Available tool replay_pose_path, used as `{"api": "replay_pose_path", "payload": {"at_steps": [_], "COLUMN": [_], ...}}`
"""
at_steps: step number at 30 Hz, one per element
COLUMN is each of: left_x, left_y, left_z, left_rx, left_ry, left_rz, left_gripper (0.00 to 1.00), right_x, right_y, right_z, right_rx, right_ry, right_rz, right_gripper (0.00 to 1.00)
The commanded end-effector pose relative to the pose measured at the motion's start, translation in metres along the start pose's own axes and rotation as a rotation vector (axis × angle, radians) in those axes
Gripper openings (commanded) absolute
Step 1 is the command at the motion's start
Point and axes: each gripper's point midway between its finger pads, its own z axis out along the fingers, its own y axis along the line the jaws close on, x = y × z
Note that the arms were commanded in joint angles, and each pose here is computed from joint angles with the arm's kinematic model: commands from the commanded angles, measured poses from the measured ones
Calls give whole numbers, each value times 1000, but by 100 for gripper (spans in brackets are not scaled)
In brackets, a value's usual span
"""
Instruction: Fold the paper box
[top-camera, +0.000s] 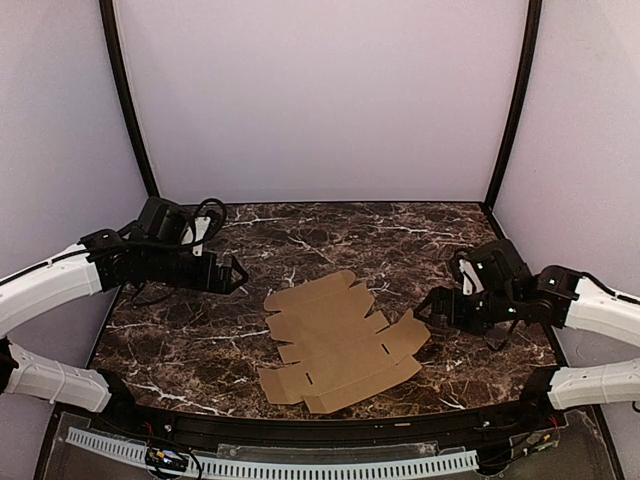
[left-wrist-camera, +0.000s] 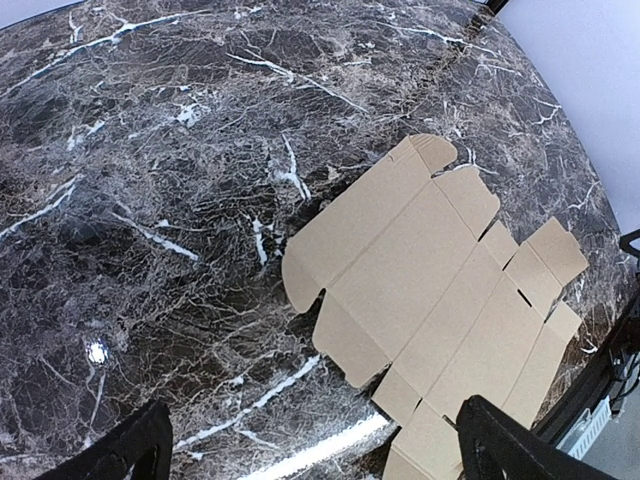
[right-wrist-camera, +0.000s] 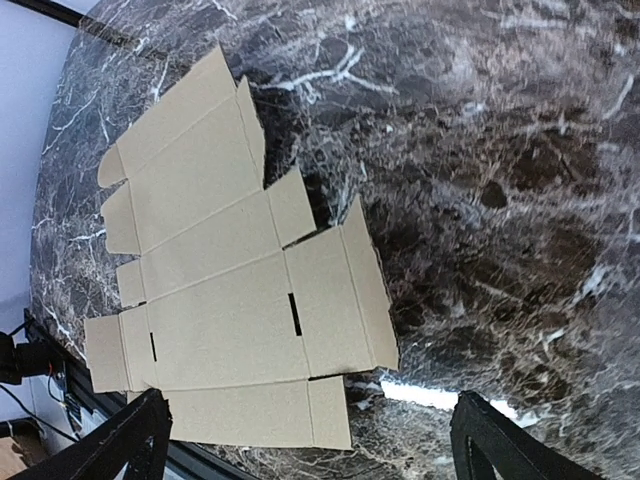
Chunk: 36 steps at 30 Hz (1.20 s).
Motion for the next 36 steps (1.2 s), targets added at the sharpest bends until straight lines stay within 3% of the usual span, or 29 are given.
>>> {"api": "replay_pose_path", "payload": {"at_steps": [1,7,15,25,33,36], "left_x": [8,14,14,15,13,12], "left_y": [-1,2,1,1,0,0], "left_z": [-2,2,3,2,-1,-2], "left_rx": [13,9,11,17,19,16], "left_ry": [4,23,22,22,12,8], "left_rz": [22,28,31,23,19,19], "left_gripper": [100,100,100,100,100,100], "right_x": [25,57,78,96,105,100], "right_y": [-5,-1,9,7,4,3], "right_z": [14,42,61,69,72,71], "right_rx": [-24,-123,-167,-148,-135,-135], "right_ry": [39,96,113,124,140,111], "right_rz": [181,330,354,359,363,363], "right_gripper": [95,86,77,56,27,12]}}
